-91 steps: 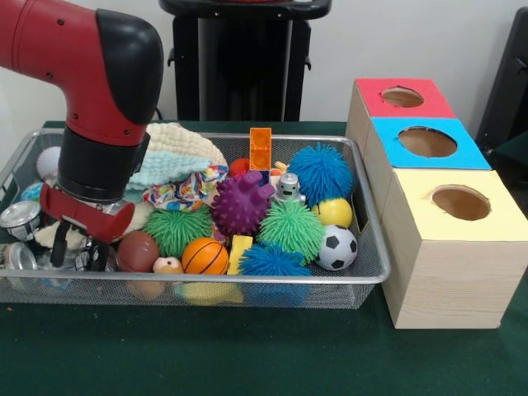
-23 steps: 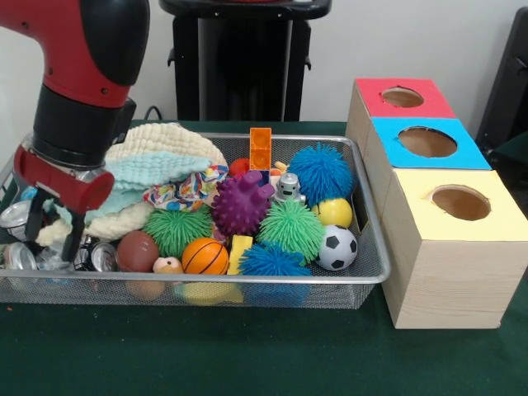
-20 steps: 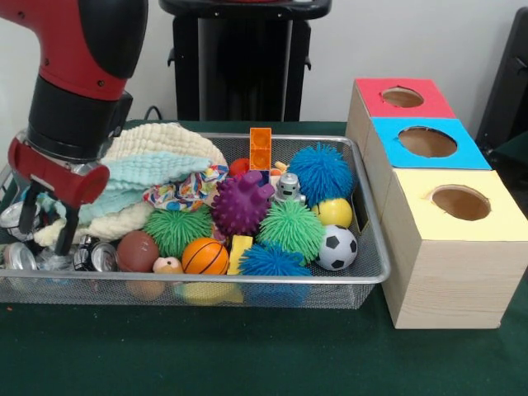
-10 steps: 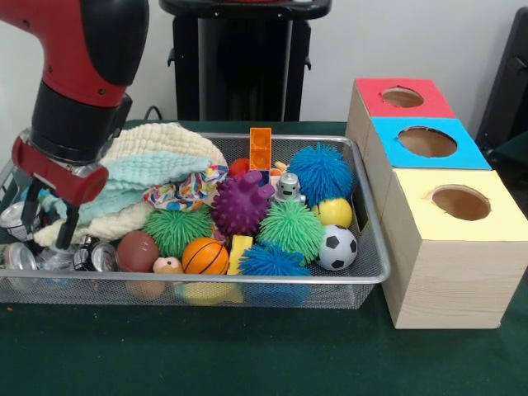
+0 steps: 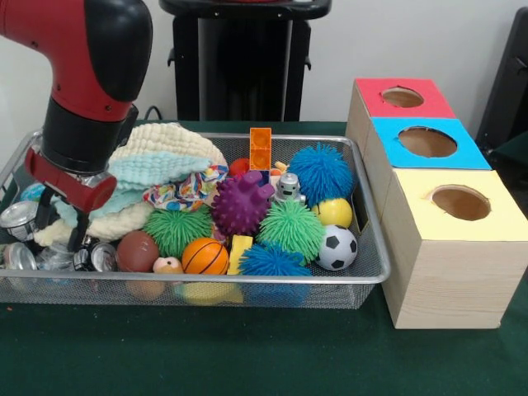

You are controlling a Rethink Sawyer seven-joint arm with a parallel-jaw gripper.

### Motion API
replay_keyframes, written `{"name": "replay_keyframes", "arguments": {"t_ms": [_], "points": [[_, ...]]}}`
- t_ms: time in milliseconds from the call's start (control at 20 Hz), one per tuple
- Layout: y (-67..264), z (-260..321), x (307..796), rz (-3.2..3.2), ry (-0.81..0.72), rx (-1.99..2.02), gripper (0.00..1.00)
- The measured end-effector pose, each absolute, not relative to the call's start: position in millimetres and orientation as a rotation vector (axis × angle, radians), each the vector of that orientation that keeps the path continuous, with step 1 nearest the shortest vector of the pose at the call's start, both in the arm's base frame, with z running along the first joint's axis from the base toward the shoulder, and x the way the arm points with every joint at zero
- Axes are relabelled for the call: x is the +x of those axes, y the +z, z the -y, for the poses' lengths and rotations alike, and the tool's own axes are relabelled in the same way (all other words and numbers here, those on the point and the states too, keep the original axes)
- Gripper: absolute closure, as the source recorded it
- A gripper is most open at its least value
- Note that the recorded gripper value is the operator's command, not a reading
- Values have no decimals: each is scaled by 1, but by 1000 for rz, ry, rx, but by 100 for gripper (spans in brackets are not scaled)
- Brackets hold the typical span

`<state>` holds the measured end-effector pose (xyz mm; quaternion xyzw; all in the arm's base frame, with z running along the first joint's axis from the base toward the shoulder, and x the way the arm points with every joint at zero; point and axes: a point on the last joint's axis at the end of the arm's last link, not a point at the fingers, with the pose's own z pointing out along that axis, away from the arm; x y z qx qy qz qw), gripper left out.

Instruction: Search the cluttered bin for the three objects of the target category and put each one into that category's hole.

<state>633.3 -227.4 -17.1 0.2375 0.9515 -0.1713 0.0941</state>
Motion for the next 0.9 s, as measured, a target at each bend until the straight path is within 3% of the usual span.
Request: {"name": "replay_keyframes", "arguments": {"t_ms": [900], "points": [[-35,246,614,-2849,-561,722,0]]}}
